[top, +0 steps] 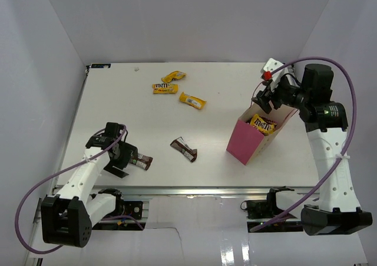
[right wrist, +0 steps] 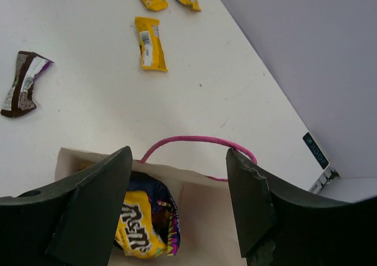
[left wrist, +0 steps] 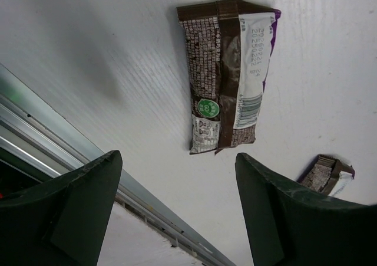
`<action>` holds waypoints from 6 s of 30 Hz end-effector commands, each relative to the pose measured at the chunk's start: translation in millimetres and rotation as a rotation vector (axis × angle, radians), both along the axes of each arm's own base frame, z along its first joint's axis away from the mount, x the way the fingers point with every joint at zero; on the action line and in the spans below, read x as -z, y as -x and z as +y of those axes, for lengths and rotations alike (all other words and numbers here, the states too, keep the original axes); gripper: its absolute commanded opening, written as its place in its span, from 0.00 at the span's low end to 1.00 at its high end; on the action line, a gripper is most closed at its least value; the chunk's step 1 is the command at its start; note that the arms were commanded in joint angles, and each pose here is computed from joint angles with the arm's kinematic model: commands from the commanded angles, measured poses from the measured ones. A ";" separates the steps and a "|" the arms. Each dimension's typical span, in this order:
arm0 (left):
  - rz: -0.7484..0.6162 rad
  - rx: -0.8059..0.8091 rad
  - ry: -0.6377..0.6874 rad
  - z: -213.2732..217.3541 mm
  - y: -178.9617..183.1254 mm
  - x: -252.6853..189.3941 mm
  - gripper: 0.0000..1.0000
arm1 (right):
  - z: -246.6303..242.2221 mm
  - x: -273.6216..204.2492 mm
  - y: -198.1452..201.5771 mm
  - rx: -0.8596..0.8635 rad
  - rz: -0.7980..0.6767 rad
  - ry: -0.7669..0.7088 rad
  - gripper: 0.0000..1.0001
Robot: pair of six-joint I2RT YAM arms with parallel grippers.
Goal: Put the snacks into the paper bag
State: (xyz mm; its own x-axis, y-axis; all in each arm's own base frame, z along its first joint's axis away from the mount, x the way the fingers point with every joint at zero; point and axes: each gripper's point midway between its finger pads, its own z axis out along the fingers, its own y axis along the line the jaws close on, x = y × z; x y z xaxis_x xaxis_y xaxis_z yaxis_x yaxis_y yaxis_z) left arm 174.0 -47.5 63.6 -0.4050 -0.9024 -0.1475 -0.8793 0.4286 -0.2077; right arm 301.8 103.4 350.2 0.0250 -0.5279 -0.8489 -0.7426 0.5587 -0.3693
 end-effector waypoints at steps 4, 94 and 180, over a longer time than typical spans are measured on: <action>0.048 -0.091 -0.070 12.3 -13.8 17.4 0.87 | 14.7 -24.6 18.2 -0.078 -0.050 -0.080 0.72; -1.330 1.309 0.054 -321.3 -89.4 -290.4 0.71 | 55.5 -108.9 67.3 -0.450 -0.201 -0.346 0.79; -0.516 0.331 0.134 -244.1 -308.6 -31.4 0.95 | 7.8 36.0 54.2 -0.126 -0.118 0.057 0.65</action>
